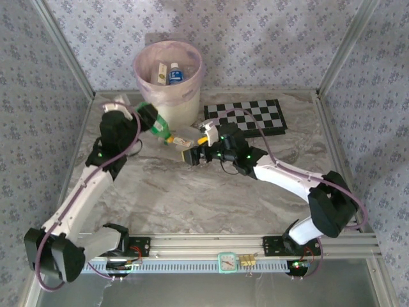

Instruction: Put the plastic bottles in the bin

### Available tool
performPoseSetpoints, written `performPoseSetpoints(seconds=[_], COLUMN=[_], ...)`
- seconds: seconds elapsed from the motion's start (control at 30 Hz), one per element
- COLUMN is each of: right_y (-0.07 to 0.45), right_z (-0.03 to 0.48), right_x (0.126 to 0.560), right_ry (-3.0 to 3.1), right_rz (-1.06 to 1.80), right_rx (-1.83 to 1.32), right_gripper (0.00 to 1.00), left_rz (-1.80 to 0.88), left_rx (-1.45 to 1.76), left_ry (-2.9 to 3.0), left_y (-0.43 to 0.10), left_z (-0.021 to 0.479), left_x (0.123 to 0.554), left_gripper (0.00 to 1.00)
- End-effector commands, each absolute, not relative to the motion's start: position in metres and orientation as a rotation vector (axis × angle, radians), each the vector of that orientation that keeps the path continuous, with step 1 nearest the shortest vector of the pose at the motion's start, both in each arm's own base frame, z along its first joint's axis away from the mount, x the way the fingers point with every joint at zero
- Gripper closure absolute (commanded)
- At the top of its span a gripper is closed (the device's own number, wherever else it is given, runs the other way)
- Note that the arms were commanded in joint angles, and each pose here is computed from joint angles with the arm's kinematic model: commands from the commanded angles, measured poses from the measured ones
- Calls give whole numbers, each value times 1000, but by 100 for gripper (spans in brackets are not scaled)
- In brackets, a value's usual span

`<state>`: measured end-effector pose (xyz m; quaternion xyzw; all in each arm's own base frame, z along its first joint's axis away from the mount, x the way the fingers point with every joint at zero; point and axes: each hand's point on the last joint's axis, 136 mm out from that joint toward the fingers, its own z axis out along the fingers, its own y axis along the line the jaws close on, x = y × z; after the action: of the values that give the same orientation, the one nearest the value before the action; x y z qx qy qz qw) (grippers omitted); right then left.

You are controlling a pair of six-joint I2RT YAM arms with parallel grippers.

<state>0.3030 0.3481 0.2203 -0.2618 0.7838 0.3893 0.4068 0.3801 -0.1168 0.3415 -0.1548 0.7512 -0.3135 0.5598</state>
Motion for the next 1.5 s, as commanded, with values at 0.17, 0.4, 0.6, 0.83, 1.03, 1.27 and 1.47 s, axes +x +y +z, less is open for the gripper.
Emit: performPoseSetpoints(seconds=[0.17, 0.4, 0.6, 0.83, 1.03, 1.27, 1.47], right_y=[297, 267, 248, 236, 237, 238, 242], right_z=[220, 218, 219, 218, 218, 218, 211], right_x=[310, 303, 295, 292, 292, 294, 297], right_ry=[1995, 2016, 2011, 2012, 2005, 2002, 2015], right_rz=[813, 740, 703, 682, 703, 704, 707], right_rx=[-502, -456, -423, -386, -382, -376, -382], right_gripper=[0, 0, 0, 0, 0, 0, 0], left_rz=[-817, -760, -747, -834, -853, -802, -751], left_rx=[-80, -62, -117, -132, -146, -114, -86], left_ry=[1648, 1631, 1647, 1756, 1801, 1784, 1818], left_y=[-151, -160, -161, -181, -186, -178, -172], left_z=[450, 465, 456, 423, 406, 430, 444], left_x=[451, 530, 584, 615, 620, 603, 574], left_gripper=[46, 46, 46, 44, 29, 0, 0])
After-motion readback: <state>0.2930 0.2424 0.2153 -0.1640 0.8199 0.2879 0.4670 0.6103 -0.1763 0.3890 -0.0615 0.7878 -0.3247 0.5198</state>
